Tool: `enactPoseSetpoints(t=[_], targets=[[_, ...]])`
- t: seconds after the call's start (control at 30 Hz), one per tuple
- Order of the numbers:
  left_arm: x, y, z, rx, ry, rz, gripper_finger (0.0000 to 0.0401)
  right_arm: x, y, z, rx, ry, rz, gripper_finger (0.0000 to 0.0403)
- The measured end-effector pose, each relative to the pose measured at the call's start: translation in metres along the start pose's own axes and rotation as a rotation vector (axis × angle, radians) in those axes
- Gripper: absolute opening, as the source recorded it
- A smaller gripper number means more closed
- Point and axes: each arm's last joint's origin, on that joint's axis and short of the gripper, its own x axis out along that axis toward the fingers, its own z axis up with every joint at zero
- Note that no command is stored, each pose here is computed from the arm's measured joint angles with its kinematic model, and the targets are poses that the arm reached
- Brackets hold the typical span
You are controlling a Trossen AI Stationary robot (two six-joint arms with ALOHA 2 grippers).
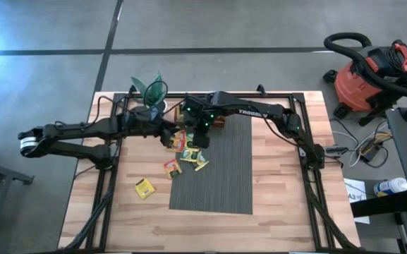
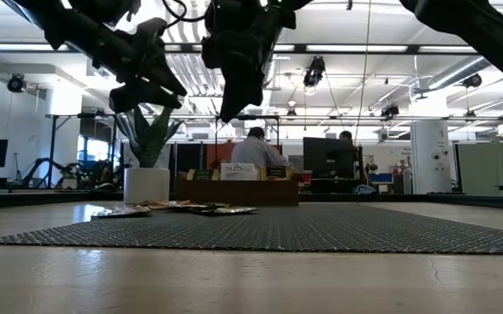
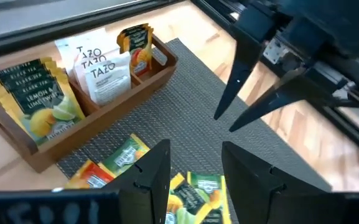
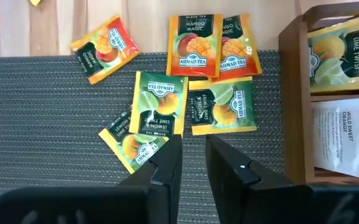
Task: Pick & Place Tea
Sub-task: Put the yellow tea bag into the left compartment of the wooden organizer
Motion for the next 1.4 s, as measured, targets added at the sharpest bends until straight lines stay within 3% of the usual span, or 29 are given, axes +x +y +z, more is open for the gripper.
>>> enactPoseSetpoints(t=[0.17, 0.37, 0.57, 0.87, 1.03, 1.2, 1.4], targets=[[-0.002, 0.0, -0.003, -0.123, 0.024, 0.01, 0.0138, 0.001, 0.016, 0.001, -0.007, 0.005, 0.015, 0.0068], [-0.005, 0.003, -0.015, -0.27, 0.142, 0.056, 0.0138, -0.001, 0.055, -0.007, -0.039, 0.077, 0.026, 0.0068], [-0.018, -0.002, -0.023, -0.314, 0.247, 0.002, 0.0138, -0.014, 0.097, -0.014, -0.09, 0.086, -0.093, 0.0068], [-0.044, -0.009, -0.02, -0.285, 0.147, -0.032, 0.0138, -0.008, 0.148, -0.017, -0.164, 0.002, -0.166, 0.0068], [-0.05, -0.003, -0.024, -0.229, 0.135, 0.065, 0.0138, 0.001, 0.15, -0.022, -0.094, 0.02, -0.177, 0.0068], [-0.05, 0.001, -0.028, -0.203, 0.163, 0.117, 0.0138, -0.003, 0.127, -0.01, -0.006, -0.066, -0.187, 0.0068], [-0.051, 0.006, -0.038, -0.145, 0.281, 0.168, 0.0138, -0.003, 0.108, 0.007, 0.042, -0.185, -0.089, 0.0068]])
